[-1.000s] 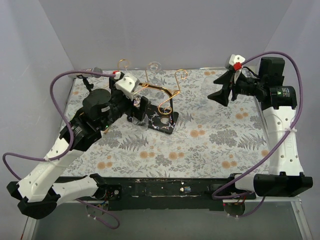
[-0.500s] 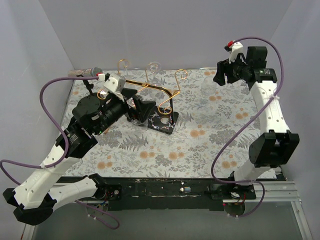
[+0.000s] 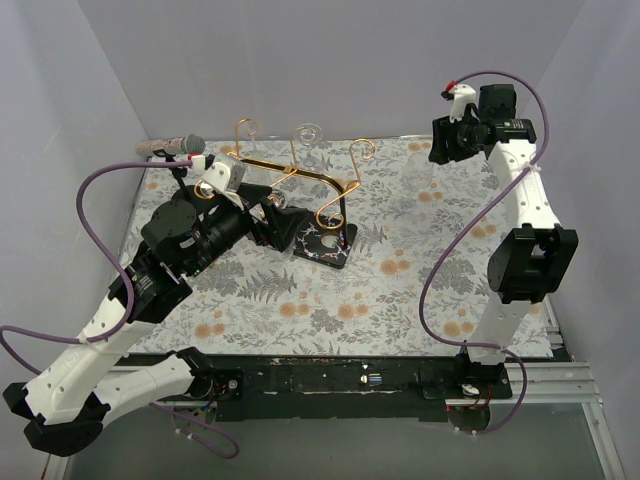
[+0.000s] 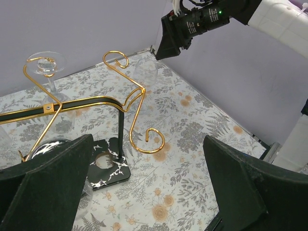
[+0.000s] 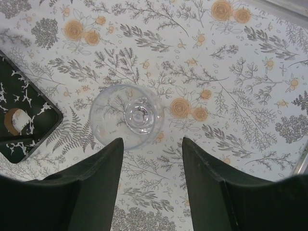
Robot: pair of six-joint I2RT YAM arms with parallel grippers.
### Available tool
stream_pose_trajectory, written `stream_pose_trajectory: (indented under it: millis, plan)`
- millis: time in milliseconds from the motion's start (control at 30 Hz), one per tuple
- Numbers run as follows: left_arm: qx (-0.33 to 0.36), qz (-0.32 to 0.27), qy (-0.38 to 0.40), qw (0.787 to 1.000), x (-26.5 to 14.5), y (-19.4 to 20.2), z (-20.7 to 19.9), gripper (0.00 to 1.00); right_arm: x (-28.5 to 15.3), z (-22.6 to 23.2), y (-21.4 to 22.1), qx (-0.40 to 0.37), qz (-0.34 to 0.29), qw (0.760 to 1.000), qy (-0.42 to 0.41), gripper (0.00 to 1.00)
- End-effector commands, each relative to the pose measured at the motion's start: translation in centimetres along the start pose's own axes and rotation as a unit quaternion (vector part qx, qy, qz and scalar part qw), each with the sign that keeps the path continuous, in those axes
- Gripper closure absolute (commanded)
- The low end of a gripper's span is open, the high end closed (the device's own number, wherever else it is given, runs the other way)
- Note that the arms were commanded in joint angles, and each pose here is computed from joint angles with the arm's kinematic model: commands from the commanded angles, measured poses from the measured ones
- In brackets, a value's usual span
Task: Place the wine glass upside down on the wine glass rack
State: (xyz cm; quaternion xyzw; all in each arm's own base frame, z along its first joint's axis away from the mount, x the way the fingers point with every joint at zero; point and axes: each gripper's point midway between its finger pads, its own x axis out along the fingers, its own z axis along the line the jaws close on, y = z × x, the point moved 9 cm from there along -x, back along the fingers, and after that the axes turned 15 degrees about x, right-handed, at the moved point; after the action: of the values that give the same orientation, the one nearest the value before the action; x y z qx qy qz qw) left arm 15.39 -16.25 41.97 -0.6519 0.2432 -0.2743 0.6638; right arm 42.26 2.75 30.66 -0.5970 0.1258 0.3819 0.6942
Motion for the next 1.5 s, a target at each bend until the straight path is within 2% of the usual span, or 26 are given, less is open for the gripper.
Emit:
stream_pose_trajectory:
  millis: [0, 800, 967, 1200, 1467]
  plan:
    - [-0.004, -0.010, -0.004, 1.000, -0.3, -0.1, 0.0, 0.02, 0.3, 0.0, -0.4, -0.009, 0.003, 1.000, 0.003, 0.41]
    - [-0.024, -0.002, -0.007, 1.000, -1.1, 0.9, -0.1, 0.02, 3.0, -0.4, 0.5, -0.052, 0.032, 0.997, 0.043, 0.69]
    - [-0.026, -0.003, -0.008, 1.000, -1.2, 0.9, -0.1, 0.02, 2.8, -0.3, 0.5, -0.060, 0.033, 0.997, 0.046, 0.74]
    - [-0.029, -0.003, -0.006, 1.000, -1.2, 0.9, -0.1, 0.02, 2.3, -0.1, 0.4, -0.076, 0.028, 0.996, 0.048, 0.88]
    - [-0.039, -0.012, -0.003, 0.999, -1.7, 0.9, -0.2, 0.02, 0.6, 0.7, 0.5, -0.107, 0.014, 0.993, 0.040, 0.94]
